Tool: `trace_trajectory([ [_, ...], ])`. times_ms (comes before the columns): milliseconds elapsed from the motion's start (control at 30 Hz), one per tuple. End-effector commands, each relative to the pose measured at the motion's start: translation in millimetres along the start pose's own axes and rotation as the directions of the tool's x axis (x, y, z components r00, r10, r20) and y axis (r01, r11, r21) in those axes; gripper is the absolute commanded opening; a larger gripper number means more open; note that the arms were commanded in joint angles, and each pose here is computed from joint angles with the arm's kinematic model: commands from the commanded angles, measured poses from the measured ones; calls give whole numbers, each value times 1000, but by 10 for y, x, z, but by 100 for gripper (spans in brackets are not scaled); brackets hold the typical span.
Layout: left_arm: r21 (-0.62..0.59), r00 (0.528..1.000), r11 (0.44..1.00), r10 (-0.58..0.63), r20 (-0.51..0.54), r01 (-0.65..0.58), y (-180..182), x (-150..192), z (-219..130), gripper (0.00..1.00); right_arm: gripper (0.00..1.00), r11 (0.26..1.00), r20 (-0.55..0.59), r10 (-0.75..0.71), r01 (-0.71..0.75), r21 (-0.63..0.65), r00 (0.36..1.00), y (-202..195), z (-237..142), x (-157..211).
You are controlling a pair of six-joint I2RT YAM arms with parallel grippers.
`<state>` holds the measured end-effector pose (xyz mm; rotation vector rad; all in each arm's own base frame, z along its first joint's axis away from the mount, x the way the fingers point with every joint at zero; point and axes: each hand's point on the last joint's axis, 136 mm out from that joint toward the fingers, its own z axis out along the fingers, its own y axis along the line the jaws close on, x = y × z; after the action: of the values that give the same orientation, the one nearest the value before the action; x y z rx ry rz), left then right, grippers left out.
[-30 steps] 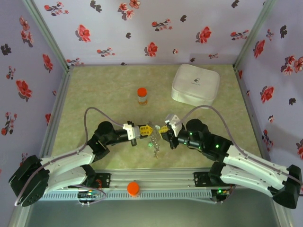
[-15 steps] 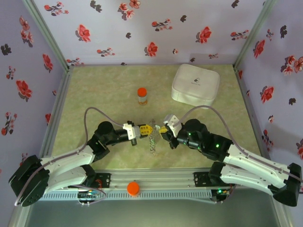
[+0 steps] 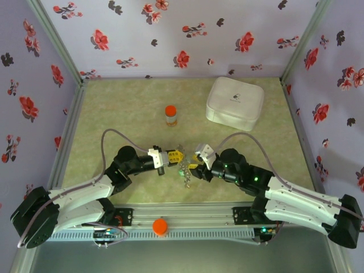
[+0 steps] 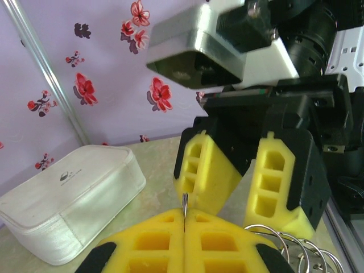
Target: Put the keys on the keyring
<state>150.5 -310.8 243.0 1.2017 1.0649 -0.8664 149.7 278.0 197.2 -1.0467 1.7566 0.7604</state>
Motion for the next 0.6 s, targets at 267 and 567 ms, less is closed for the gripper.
trace_trajectory([
  [267,-1,997,1000,29,65,-29,10,-195,-20,0,48,1000,103,2,-2,-2,995,5,57,-120],
  [567,-1,997,1000,28,67,-28,8,-200,-22,0,47,999,147,-11,18,-42,989,68,244,-195],
])
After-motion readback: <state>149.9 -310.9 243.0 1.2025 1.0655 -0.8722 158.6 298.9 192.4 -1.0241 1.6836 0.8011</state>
